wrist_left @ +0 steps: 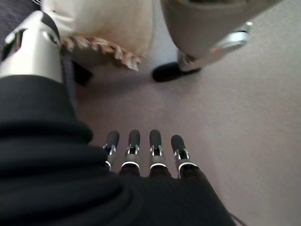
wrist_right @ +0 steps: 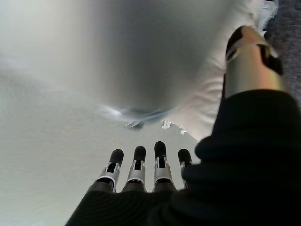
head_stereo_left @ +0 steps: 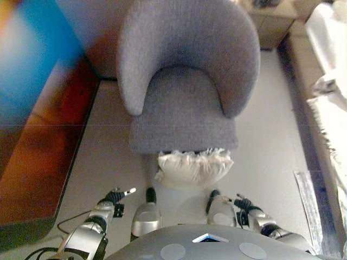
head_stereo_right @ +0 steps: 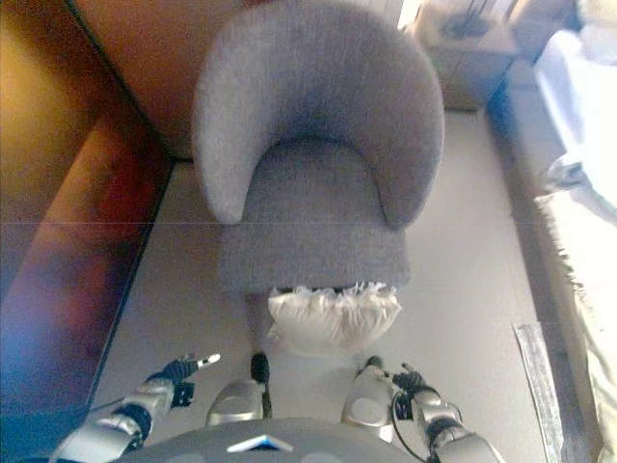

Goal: Pick up the cushion and take it to the sofa

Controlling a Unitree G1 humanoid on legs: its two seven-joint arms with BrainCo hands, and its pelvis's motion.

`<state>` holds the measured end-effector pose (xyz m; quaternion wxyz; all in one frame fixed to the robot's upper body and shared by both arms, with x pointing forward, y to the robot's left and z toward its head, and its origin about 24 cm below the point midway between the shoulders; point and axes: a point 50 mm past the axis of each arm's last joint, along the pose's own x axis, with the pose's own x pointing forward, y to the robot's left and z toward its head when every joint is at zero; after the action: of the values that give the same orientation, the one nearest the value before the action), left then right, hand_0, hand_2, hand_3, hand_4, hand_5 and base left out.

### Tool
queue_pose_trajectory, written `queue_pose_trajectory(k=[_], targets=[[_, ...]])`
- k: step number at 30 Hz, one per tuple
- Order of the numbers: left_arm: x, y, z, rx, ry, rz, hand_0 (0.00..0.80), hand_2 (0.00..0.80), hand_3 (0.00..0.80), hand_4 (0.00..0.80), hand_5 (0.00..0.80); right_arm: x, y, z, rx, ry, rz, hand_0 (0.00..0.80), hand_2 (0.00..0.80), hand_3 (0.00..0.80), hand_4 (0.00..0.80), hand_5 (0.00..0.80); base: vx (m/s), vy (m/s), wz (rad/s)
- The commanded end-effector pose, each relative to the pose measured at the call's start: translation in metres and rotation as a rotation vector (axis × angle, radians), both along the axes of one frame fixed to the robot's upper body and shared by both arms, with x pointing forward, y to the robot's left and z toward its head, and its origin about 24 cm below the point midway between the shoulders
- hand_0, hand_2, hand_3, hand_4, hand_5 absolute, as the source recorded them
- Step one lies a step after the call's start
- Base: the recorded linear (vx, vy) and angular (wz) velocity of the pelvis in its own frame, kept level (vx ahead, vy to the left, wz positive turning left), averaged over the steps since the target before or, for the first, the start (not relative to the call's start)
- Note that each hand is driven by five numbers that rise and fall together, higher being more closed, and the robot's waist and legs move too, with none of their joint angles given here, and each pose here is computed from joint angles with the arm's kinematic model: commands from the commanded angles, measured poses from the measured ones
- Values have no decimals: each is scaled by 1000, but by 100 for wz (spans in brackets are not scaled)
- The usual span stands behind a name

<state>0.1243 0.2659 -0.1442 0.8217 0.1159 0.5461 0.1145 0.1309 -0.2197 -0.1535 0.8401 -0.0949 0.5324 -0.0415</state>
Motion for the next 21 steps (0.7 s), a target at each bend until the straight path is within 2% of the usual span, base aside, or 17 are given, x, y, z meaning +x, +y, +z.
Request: queue_pose_trajectory(k=[1, 4, 8, 15, 21], targets=[[43, -13, 15, 4, -177, -50, 0, 0, 0, 0, 0, 20, -22, 14, -77, -91, 57, 0, 0, 0, 0, 0, 1, -169, -29], [55, -20, 20, 8, -226, -92, 0, 0, 0, 0, 0, 33, -31, 23, -114, -157, 31, 0, 0, 0, 0, 0, -50, -57, -28], [85, -27, 35, 12, -357, -108, 0, 0, 0, 0, 0, 71, -43, 47, -205, -301, 75, 0, 0, 0, 0, 0, -121, 63, -19], [147, -30, 88, 66, -640, -150, 0, 0, 0, 0, 0, 142, -37, 106, -318, -613, 81, 0, 0, 0, 0, 0, -123, 47, -1], [183, -41, 136, 86, -921, -146, 0, 0, 0, 0, 0, 181, -32, 157, -427, -824, 138, 0, 0, 0, 0, 0, -94, 49, -4]])
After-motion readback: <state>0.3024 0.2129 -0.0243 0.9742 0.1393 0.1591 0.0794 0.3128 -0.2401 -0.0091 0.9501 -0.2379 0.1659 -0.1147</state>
